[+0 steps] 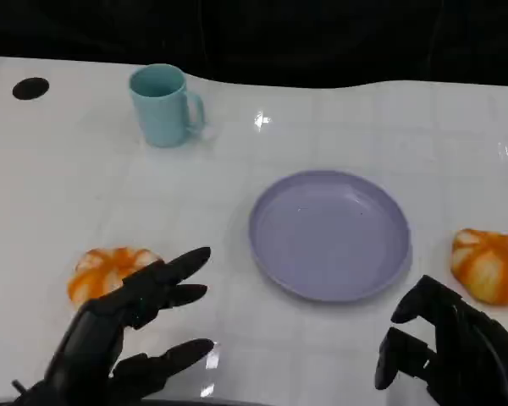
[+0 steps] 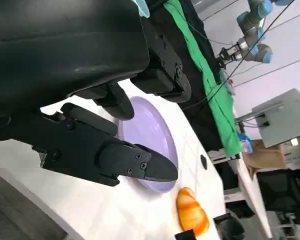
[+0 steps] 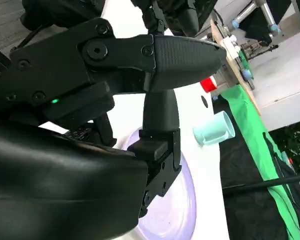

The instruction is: Grasp the bread from the table and place it into the plate.

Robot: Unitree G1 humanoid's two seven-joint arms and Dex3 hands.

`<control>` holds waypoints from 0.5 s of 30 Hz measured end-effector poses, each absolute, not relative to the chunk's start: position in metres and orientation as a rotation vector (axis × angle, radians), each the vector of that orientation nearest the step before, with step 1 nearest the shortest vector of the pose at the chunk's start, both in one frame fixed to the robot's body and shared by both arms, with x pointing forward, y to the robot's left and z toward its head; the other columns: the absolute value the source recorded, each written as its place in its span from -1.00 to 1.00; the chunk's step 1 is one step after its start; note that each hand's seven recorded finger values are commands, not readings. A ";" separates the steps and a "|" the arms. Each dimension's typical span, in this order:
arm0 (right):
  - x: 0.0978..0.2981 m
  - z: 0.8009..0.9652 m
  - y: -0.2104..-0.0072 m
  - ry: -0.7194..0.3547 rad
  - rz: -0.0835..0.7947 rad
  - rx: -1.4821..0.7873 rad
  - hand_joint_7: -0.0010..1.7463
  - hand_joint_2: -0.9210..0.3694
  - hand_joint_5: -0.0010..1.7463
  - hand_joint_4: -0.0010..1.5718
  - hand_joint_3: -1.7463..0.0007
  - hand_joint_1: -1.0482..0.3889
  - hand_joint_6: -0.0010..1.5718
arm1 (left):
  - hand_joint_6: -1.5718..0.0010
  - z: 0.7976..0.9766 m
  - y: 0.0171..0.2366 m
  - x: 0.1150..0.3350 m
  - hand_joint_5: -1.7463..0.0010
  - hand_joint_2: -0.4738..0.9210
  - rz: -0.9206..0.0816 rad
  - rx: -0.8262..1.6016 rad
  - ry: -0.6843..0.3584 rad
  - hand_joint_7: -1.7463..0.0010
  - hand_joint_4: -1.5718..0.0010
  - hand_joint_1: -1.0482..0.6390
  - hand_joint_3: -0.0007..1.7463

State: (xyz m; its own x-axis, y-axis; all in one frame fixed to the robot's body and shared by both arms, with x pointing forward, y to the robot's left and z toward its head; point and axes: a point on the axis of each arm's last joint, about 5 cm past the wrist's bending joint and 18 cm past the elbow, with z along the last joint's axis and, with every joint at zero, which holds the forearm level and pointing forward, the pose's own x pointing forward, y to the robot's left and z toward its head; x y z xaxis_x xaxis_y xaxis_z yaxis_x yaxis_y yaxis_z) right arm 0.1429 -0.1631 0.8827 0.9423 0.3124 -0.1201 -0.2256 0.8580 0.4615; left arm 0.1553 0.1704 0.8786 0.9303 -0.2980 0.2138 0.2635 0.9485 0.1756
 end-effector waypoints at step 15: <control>0.142 0.882 -0.163 0.197 0.285 0.461 1.00 -1.00 1.00 -0.05 0.41 -0.28 -0.40 | 0.63 0.893 0.175 0.154 0.57 1.00 -0.258 0.469 -0.289 1.00 0.76 -0.35 -0.95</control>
State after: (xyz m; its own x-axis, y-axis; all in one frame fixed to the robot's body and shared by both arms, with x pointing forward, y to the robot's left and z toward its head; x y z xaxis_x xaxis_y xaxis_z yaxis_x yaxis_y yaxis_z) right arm 0.1422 -0.1625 0.8823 0.9418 0.3133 -0.1223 -0.2250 0.8572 0.4633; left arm 0.1537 0.1755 0.8933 0.9272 -0.3078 0.2134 0.1762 0.8613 0.4765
